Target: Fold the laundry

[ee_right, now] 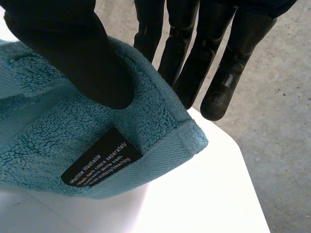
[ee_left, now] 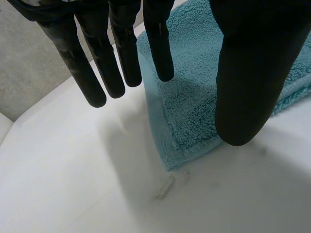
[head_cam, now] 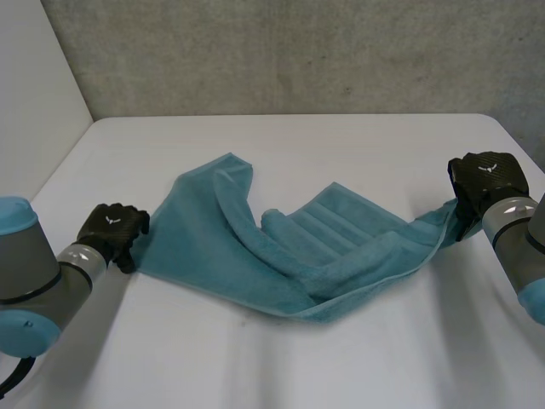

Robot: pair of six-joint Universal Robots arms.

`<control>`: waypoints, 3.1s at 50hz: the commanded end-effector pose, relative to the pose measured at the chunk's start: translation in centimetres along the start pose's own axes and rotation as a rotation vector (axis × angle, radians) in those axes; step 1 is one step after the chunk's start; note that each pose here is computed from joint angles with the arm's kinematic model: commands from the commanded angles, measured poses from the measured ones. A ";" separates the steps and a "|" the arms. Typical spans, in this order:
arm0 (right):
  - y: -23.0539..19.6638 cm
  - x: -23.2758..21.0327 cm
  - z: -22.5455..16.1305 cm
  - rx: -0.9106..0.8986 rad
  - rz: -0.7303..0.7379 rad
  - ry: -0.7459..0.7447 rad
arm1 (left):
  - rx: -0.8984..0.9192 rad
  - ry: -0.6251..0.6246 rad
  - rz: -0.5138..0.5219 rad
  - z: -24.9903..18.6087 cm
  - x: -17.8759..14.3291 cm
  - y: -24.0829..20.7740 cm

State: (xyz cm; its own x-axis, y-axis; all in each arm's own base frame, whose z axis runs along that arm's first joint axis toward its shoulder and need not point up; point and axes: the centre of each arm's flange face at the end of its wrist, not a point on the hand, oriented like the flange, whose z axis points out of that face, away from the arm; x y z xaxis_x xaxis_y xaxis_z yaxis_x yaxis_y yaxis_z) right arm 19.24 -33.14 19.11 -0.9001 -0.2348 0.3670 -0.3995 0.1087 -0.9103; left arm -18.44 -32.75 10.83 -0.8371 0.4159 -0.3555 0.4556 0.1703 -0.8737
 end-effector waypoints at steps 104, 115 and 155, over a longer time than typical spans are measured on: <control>-25.5 9.0 1.1 0.707 -0.263 0.583 | 1.013 -0.466 0.005 -3.5 -11.6 -32.0; -18.3 4.8 1.4 0.536 -0.292 0.340 | 0.822 -0.365 -0.093 -0.5 -9.8 -25.5; -0.7 5.6 -8.8 -0.364 -0.442 -0.225 | 0.033 -0.176 -0.192 -9.5 -6.7 -7.1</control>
State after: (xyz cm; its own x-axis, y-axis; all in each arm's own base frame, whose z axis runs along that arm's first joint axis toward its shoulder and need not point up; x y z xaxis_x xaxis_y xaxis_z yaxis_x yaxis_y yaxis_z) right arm 15.49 -28.58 22.91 -0.6711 -0.4345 0.6007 -0.7149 0.1646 -0.6796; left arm -14.68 -30.65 20.70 -0.9557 0.1694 -0.2408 0.2631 0.1243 -0.9567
